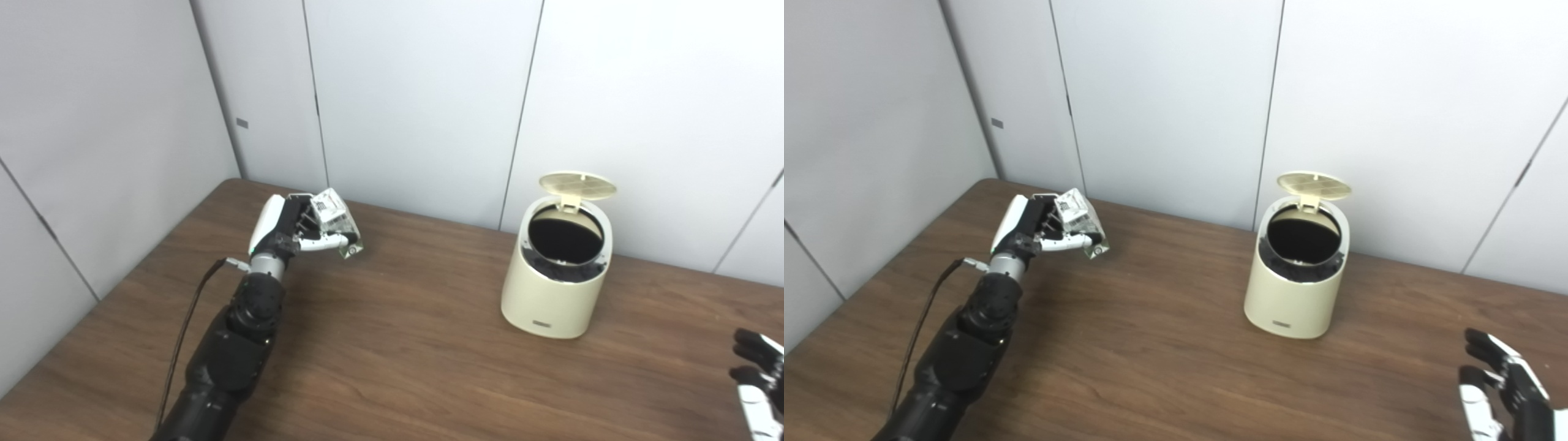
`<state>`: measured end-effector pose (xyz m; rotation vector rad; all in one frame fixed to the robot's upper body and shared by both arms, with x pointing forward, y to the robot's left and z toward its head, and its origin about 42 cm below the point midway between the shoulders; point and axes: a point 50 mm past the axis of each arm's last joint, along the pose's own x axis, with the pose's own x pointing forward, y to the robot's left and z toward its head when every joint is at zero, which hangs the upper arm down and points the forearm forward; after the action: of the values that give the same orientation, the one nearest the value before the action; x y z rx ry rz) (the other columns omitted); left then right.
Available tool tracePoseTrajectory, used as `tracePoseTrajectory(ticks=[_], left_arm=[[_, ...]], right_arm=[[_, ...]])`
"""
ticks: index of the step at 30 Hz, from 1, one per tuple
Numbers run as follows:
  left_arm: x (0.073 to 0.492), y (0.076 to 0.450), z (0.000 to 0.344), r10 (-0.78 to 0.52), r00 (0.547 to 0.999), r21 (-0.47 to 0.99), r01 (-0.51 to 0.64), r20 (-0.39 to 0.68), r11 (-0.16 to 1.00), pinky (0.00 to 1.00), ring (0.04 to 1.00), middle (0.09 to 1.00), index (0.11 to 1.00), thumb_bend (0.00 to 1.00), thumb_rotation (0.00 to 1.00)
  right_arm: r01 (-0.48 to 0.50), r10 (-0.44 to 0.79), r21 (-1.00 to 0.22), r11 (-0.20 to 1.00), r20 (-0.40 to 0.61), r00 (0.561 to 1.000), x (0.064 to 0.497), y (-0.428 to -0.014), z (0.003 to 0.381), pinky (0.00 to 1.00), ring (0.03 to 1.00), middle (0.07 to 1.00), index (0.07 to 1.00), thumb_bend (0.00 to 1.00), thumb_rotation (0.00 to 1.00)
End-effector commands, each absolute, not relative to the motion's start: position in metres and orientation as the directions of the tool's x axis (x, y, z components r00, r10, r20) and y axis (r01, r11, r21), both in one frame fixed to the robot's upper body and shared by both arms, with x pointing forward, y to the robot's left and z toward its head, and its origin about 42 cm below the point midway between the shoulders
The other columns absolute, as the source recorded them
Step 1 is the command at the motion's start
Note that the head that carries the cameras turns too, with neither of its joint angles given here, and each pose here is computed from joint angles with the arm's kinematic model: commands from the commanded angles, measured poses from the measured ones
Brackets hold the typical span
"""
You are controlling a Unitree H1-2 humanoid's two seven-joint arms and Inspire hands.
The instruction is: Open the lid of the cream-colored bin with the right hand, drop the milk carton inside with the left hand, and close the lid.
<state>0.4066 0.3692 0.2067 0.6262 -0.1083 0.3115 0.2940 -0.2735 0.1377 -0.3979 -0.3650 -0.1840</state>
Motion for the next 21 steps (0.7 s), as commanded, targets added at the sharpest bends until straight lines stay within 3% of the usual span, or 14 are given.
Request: tracePoseTrajectory(ticks=[1,3,6,10,14,16,21], left_arm=[[0.409,0.367,0.245,0.228,0.922,0.54,-0.371,0.313,0.756,0.47,0.534,0.533,0.438,0.51,0.0],[0.405,0.363,0.25,0.212,0.922,0.535,-0.363,0.323,0.763,0.48,0.55,0.536,0.436,0.51,0.0],[0.401,0.36,0.258,0.188,0.924,0.54,-0.351,0.333,0.765,0.47,0.534,0.533,0.438,0.51,0.0],[0.394,0.354,0.272,0.148,0.926,0.561,-0.332,0.348,0.759,0.38,0.448,0.508,0.46,0.52,0.0],[0.388,0.344,0.285,0.105,0.925,0.544,-0.303,0.364,0.783,0.34,0.417,0.5,0.468,0.52,0.0],[0.386,0.336,0.291,0.069,0.922,0.519,-0.275,0.381,0.809,0.3,0.373,0.48,0.477,0.52,0.0],[0.377,0.316,0.303,-0.004,0.9,0.483,-0.23,0.435,0.845,0.28,0.35,0.47,0.483,0.52,0.0]], right_arm=[[0.251,-0.113,-0.342,0.905,0.377,0.919,0.292,-0.261,0.134,0.66,0.763,0.783,0.761,0.08,0.42],[0.254,-0.116,-0.342,0.905,0.375,0.92,0.292,-0.257,0.135,0.66,0.766,0.783,0.764,0.08,0.09],[0.249,-0.111,-0.344,0.906,0.375,0.921,0.294,-0.25,0.135,0.68,0.778,0.789,0.768,0.08,0.02],[0.253,-0.108,-0.369,0.894,0.372,0.922,0.294,-0.244,0.134,0.66,0.769,0.783,0.767,0.08,0.01],[0.245,-0.105,-0.368,0.897,0.36,0.927,0.296,-0.239,0.133,0.66,0.774,0.789,0.77,0.09,0.09],[0.242,-0.106,-0.368,0.898,0.352,0.93,0.298,-0.238,0.132,0.67,0.778,0.793,0.775,0.1,0.08],[0.246,-0.113,-0.386,0.889,0.335,0.935,0.301,-0.236,0.13,0.67,0.774,0.79,0.778,0.1,0.16]])
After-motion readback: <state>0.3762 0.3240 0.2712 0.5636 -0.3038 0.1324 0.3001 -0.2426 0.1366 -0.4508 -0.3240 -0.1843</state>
